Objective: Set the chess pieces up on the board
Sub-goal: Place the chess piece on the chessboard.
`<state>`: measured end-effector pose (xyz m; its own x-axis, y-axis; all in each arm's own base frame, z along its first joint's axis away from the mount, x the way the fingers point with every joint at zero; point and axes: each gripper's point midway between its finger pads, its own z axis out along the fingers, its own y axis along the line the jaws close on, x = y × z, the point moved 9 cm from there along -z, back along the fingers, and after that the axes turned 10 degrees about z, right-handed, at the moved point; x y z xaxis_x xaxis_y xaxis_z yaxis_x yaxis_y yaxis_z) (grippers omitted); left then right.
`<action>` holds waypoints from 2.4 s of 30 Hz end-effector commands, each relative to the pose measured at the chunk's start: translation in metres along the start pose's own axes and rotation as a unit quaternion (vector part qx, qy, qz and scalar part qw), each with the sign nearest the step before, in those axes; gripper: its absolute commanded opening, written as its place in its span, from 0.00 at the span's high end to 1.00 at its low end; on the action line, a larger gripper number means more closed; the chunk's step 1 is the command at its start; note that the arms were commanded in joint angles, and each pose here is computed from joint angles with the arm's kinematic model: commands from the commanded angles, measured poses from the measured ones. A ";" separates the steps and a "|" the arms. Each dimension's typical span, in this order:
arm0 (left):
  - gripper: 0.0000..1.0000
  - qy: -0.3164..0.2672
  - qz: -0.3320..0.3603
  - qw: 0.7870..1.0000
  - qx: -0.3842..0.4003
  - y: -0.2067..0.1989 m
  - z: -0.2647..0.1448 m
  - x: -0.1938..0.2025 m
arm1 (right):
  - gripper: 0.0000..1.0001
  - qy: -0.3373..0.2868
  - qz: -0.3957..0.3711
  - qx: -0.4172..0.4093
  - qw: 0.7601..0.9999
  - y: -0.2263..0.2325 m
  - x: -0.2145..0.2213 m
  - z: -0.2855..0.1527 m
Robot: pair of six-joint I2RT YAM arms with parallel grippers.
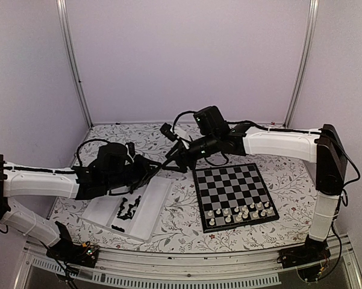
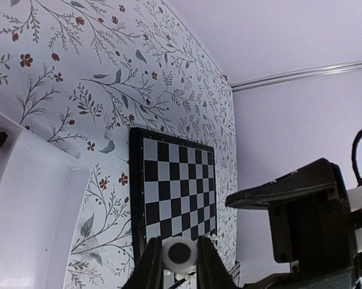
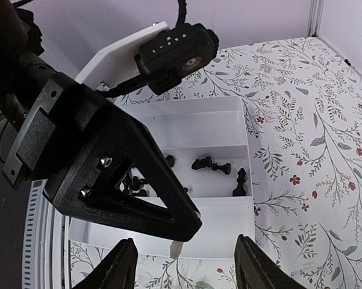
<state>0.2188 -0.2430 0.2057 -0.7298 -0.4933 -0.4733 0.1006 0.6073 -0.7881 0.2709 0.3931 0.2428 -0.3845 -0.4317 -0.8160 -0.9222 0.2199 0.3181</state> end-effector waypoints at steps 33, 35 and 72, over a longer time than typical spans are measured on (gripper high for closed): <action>0.88 0.011 -0.021 0.998 0.055 0.000 0.002 0.004 | 0.74 0.011 0.016 -0.019 1.000 0.005 0.006 0.027; 0.86 0.016 -0.020 0.998 0.053 0.001 0.004 0.006 | 0.83 0.008 0.011 -0.021 1.000 0.006 0.004 0.026; 0.21 -0.068 0.456 0.860 -0.219 -0.009 -0.020 -0.053 | 0.99 0.591 -0.186 0.153 0.770 -0.043 0.152 -0.106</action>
<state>0.2427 -0.2056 0.2595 -0.3590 0.2310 -0.9043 0.2419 0.9588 0.1489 0.2499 0.2397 0.1672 -0.0454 -0.9960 0.0770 -0.9908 0.0350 -0.1307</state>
